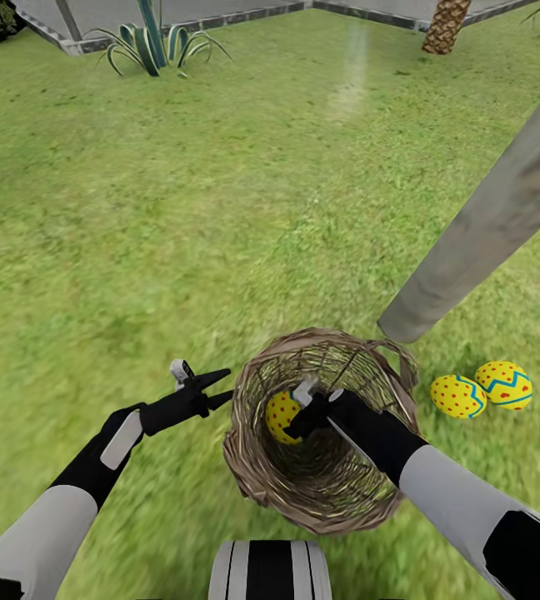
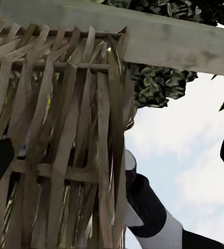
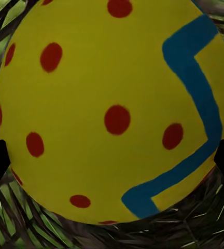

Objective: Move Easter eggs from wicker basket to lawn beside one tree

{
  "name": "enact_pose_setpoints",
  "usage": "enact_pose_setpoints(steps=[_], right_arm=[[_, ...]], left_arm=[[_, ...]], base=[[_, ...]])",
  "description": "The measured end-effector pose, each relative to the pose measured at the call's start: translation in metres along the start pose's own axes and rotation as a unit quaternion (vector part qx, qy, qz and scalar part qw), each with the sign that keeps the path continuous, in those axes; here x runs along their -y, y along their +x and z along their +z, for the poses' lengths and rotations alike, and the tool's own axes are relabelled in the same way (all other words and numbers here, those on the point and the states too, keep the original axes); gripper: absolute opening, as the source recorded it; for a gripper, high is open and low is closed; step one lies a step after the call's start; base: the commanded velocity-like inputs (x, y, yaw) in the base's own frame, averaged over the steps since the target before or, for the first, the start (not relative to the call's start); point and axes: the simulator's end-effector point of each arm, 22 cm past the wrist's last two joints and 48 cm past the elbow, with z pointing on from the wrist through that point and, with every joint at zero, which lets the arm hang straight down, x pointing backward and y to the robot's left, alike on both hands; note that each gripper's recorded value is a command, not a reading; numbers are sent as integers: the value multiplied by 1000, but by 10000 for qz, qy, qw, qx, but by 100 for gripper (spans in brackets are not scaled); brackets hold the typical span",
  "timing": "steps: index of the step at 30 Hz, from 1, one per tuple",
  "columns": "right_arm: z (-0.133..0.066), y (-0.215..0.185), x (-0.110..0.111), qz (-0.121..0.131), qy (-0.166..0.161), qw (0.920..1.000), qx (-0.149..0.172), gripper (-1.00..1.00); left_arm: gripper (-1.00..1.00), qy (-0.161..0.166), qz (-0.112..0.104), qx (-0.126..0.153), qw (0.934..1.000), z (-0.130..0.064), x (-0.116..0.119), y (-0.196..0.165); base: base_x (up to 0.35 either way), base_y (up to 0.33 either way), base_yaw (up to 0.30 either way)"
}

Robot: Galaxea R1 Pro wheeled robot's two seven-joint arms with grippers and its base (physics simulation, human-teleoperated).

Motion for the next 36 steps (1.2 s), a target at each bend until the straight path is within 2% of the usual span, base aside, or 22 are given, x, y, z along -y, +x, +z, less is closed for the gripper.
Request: enact_pose_setpoints(steps=[8,14,17,18,19,21,36], right_arm=[[7,26,-12,135,-138,9995,-238,-100],[8,28,-13,141,-149,9995,-251,-100],[2,23,-11,124,-110,9997,-205,-100],[0,21,-11,115,-95,9997,-190,-100],[-2,19,-10,109,-84,9998,-172,-100],[-6,16,-9,94,-57,9998,-144,-100],[-34,-7,-1,5,131,9999,57,-100]], left_arm=[[100,146,12,408,9991,-25,9,-26],[100,340,34,708,9969,-48,21,-47],[100,479,130,845,9952,-59,36,-57],[100,820,397,1452,9852,-102,66,-95],[100,753,699,1923,9759,-152,86,-128],[100,869,659,1903,9756,-141,89,-123],[100,1006,895,1843,9736,-140,128,-121]], base=[[0,0,0],[0,0,0],[0,0,0],[0,0,0],[0,0,0],[0,0,0],[-35,0,0]])
